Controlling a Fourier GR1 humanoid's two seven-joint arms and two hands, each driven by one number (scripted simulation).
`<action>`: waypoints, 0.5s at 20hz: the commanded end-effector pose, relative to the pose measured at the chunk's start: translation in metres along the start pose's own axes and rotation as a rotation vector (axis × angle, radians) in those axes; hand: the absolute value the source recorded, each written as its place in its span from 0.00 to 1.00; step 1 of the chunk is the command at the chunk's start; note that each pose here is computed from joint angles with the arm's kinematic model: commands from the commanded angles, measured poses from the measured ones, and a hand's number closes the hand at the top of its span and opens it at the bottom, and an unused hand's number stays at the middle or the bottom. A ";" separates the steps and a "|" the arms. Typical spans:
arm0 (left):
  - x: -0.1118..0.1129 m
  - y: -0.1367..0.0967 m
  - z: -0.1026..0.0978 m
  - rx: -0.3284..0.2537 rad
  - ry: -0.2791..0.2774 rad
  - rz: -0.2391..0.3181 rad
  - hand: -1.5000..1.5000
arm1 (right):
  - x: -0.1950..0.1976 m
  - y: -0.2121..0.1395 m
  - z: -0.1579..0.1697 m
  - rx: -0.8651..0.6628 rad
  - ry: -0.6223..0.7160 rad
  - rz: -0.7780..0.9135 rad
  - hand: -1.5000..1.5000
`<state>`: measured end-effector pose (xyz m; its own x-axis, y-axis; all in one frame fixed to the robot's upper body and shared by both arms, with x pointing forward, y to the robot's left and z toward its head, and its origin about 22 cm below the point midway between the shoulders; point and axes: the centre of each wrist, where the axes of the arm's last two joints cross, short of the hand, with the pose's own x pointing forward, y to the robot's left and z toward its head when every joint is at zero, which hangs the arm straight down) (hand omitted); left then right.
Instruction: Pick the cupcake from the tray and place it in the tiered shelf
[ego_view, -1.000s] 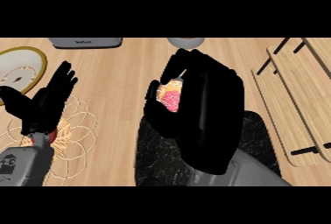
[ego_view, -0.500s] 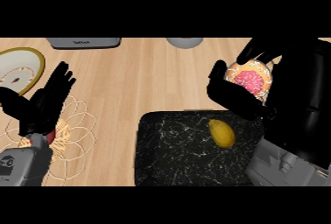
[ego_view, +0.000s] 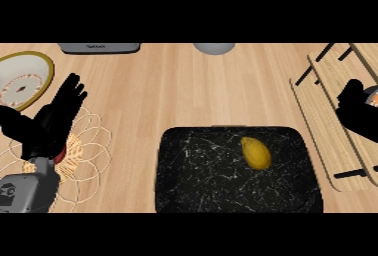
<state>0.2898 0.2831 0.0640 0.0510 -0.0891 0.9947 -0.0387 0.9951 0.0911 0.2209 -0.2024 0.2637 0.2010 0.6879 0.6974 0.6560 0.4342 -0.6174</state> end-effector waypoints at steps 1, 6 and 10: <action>0.010 -0.002 0.005 -0.001 0.000 -0.003 0.50 | -0.030 -0.025 -0.008 -0.005 0.125 0.045 1.00; 0.002 -0.011 -0.007 -0.012 -0.003 -0.011 0.50 | -0.068 -0.045 -0.020 -0.011 0.138 0.036 1.00; -0.010 0.011 -0.009 -0.014 0.001 -0.002 0.50 | -0.079 -0.058 -0.008 0.020 0.124 0.060 1.00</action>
<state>0.2939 0.2865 0.0625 0.0451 -0.0921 0.9947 -0.0353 0.9950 0.0938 0.1940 -0.2773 0.2481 0.3159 0.6436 0.6971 0.6502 0.3883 -0.6531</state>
